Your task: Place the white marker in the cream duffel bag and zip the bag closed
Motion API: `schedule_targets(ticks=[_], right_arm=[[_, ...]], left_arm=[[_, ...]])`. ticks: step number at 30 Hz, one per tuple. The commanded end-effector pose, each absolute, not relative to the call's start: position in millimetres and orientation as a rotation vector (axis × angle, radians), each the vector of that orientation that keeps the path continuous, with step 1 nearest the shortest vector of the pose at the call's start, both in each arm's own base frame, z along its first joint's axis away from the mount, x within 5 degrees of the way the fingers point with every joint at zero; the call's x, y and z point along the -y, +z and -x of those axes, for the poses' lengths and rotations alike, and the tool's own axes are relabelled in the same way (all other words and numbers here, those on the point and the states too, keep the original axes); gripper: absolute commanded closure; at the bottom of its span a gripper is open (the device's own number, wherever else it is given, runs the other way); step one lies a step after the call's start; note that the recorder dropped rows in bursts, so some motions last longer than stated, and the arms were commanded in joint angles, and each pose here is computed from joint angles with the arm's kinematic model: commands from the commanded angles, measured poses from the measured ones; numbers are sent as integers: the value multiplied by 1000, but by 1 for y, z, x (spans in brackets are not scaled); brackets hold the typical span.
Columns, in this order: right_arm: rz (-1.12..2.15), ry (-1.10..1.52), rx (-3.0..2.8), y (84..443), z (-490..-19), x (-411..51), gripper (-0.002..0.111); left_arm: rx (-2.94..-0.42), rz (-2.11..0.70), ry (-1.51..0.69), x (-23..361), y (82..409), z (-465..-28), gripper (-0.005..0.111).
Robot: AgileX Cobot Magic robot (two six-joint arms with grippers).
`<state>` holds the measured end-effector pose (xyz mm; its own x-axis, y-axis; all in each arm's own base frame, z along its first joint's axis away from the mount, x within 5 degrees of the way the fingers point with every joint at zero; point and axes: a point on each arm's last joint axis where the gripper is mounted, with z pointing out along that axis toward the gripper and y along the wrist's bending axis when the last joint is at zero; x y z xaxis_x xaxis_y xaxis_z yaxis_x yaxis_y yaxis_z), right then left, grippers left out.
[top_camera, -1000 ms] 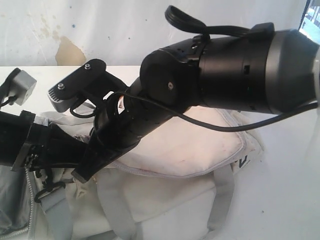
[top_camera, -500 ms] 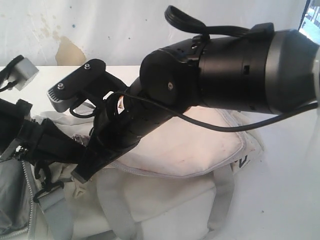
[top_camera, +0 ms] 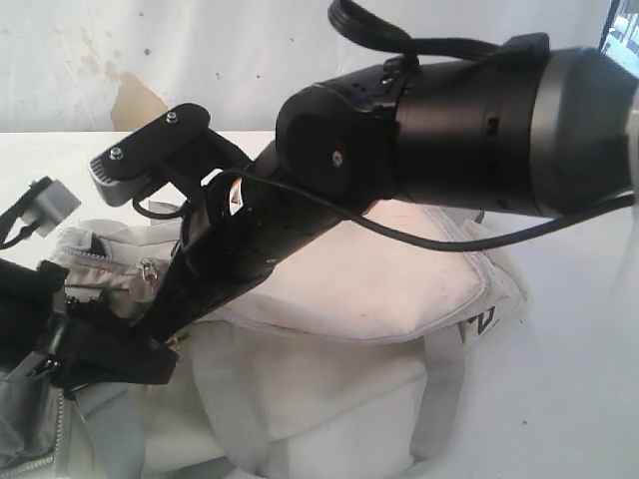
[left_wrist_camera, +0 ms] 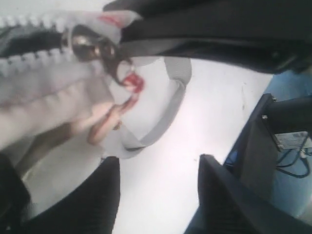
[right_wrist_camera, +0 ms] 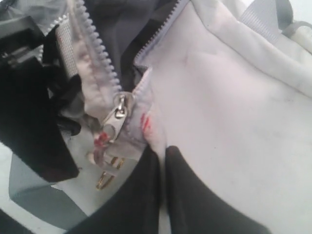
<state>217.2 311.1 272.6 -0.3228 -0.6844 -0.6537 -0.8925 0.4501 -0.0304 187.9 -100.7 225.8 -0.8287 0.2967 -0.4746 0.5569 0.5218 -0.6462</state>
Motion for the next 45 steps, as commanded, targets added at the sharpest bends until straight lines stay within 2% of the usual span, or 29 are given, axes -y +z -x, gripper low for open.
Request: schedule_targets(ticks=[1, 7, 21, 26, 32, 37, 41, 45], right_arm=[[1271, 478, -2100, 286, -220, -312, 108], [1318, 461, -2159, 284, -216, -309, 108], [1350, 432, -2164, 281, -216, -308, 108], [1392, 399, -2196, 277, -215, -305, 108], [1429, 338, -2180, 276, -217, -303, 108], [1436, 334, -2190, 275, -216, -302, 108], [1440, 327, -2187, 275, -216, -302, 108], [1439, 328, -2185, 275, -216, -302, 108]], left_arm=[[-2385, -768, -1039, 97, 215, -192, 56], [-2263, -891, -819, 92, 211, -201, 56], [-1977, -1296, -735, 99, 213, -195, 54], [-1981, -1349, -550, 95, 208, -201, 54], [-1880, -1405, -730, 108, 214, -190, 54], [-1873, -1369, -691, 109, 215, -194, 54], [-1778, -1368, -839, 116, 223, -188, 55], [-1751, -1347, -812, 117, 225, -191, 59]])
